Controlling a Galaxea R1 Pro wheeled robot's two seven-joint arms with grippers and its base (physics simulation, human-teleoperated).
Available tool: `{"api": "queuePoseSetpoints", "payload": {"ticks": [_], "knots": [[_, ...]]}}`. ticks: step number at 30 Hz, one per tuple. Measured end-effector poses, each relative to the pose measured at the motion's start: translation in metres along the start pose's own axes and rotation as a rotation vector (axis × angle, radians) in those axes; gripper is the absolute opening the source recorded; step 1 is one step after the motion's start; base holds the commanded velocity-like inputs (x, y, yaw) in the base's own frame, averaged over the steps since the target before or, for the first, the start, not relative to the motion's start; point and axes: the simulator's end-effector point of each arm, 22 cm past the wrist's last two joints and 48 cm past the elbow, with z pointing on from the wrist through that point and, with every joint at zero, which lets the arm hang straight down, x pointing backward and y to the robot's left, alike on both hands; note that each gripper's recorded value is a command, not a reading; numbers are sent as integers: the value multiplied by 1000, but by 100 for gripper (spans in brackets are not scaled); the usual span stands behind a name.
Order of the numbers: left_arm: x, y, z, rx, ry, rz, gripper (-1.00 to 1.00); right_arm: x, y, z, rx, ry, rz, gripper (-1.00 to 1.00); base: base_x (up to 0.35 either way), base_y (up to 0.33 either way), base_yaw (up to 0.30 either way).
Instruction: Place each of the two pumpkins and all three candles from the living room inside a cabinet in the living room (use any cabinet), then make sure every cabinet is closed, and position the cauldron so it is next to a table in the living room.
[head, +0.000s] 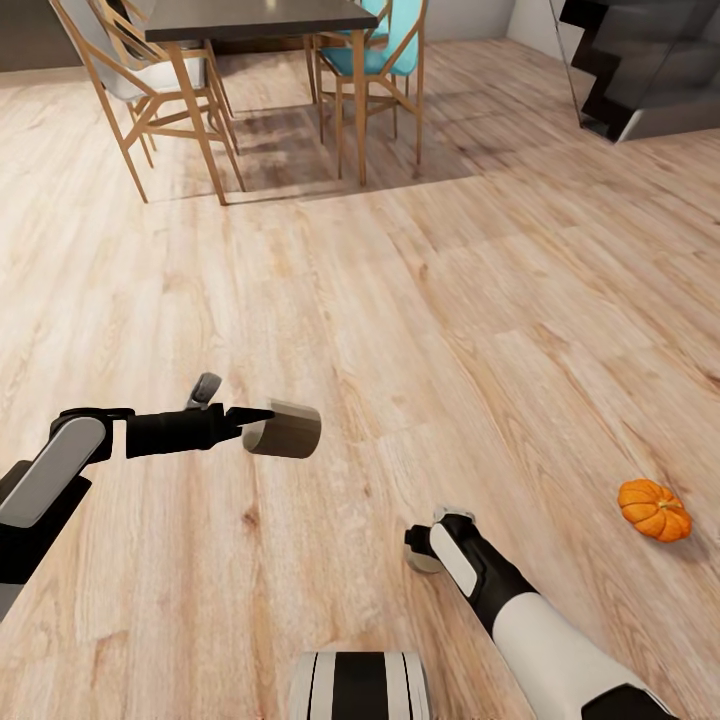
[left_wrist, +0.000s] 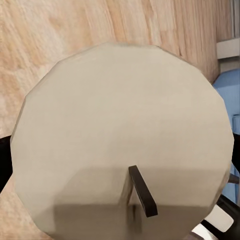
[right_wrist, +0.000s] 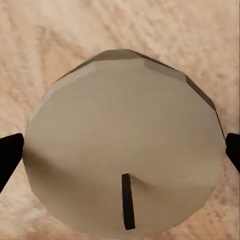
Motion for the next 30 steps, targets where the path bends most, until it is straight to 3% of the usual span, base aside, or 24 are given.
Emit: {"api": "queuePoseSetpoints", "payload": {"ticks": [27, 28, 30], "knots": [[5, 8, 6, 6, 12, -18, -100, 16, -6, 12, 14, 37, -2, 100, 0, 0, 0], [5, 8, 6, 6, 12, -18, -100, 16, -6, 12, 14, 37, -2, -100, 0, 0, 0], [5, 8, 6, 6, 12, -18, -100, 16, -6, 12, 15, 37, -5, -100, 0, 0, 0]]}}
